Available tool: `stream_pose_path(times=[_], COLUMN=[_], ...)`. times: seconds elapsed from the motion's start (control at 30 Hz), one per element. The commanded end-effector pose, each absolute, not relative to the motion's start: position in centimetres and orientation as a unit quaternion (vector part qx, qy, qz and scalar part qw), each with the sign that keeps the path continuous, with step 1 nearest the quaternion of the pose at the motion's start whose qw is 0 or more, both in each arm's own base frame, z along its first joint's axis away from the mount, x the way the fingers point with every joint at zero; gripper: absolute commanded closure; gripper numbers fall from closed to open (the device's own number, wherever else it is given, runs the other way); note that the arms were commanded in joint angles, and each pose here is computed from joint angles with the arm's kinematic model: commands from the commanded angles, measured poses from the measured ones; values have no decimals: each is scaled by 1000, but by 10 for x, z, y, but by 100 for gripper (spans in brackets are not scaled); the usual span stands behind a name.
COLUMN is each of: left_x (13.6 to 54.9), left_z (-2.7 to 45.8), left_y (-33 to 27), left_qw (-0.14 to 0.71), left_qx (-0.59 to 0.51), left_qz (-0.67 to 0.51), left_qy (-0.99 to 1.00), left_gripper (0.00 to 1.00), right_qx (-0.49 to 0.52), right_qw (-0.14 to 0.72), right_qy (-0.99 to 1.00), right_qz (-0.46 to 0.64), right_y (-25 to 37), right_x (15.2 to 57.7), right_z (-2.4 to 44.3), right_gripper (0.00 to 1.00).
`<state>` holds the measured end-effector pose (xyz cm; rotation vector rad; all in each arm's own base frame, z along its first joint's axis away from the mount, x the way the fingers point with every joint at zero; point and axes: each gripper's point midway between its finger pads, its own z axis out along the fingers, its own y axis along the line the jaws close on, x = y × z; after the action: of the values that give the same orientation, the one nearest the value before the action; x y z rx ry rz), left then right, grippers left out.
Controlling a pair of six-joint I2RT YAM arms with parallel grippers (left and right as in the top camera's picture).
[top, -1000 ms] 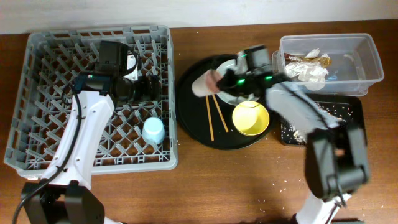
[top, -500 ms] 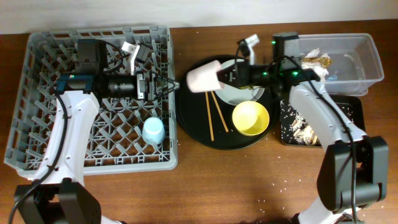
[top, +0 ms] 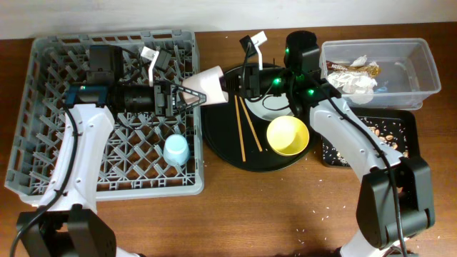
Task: Sort waste into correct bins and load items into the dishwasher rack
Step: 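Grasp the pink cup with the right gripper and pass it left, then lower the pink cup into the dish rack with the left gripper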
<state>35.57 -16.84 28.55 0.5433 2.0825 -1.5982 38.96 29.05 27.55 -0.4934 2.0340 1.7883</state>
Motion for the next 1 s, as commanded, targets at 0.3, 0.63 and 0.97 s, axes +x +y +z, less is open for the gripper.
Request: stream_pose_path(times=[0.3,0.63,0.97], left_x=[346,346,367], left_z=[309,309,287], left_y=[-173,-173,-151], left_qw=[223,223,250], left_qx=[215,214,188], left_qz=[-640,-640,-577], left_qy=[703,704,754], left_gripper=[17,40,40], right_qx=[-161,-162,-84], right_qw=[203,201,188], right_qy=[735,735,796], right_qz=[627,627,570], right_y=[314,314,284], right_x=[386,385,405], right_z=[279,279,238], right_gripper=[96,79,27])
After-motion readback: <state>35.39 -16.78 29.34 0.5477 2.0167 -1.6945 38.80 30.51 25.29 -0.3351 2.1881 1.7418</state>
